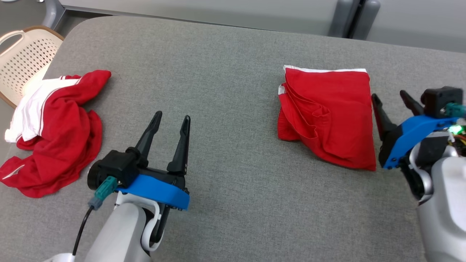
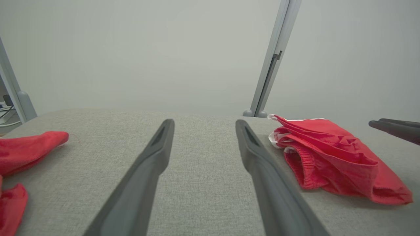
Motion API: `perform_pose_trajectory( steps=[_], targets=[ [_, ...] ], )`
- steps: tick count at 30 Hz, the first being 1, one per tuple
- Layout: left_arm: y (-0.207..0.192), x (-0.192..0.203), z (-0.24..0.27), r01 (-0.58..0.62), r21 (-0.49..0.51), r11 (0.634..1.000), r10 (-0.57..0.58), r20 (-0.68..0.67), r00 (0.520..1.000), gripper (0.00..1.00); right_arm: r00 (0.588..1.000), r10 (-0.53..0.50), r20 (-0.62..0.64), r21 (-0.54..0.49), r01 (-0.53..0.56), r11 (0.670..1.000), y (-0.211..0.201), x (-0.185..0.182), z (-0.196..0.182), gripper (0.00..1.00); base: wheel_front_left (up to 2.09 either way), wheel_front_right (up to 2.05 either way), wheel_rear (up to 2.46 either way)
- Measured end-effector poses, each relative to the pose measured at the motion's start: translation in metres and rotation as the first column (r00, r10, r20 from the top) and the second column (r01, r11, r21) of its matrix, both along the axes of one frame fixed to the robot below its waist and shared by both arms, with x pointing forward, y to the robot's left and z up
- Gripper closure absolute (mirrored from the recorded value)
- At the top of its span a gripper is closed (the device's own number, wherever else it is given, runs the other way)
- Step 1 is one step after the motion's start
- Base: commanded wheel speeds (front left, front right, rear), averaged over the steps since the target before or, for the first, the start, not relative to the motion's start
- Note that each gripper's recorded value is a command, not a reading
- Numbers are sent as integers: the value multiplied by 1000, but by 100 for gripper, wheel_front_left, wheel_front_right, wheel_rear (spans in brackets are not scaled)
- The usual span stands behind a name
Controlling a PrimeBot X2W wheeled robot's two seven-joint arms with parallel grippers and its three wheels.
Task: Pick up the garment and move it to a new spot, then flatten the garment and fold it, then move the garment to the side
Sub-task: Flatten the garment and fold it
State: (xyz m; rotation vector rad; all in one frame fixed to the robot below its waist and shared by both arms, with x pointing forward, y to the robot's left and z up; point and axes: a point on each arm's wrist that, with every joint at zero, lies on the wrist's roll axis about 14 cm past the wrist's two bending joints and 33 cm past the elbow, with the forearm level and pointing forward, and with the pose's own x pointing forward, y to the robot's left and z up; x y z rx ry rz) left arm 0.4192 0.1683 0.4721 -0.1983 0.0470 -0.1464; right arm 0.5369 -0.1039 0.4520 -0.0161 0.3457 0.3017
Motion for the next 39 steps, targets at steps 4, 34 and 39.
perform_pose_trajectory(
  steps=[4, 34, 39],
  targets=[
    [3, 4, -1, -1, 13, 1000, 1, -4, 1000, 0, 999, 43, -19, -43, -44, 998, 15, -10, -18, 41, 0, 0, 0],
    [36, -29, -18, -119, 3, 993, 119, -59, 991, 0, 926, 357, 120, 324, -377, 868, 153, -123, 33, 0, 0, 0, 0],
    [31, -27, -14, -102, 8, 995, 102, -42, 994, 0, 980, 101, 172, 330, -154, 932, 73, -106, 44, 0, 0, 0, 0]
  ],
)
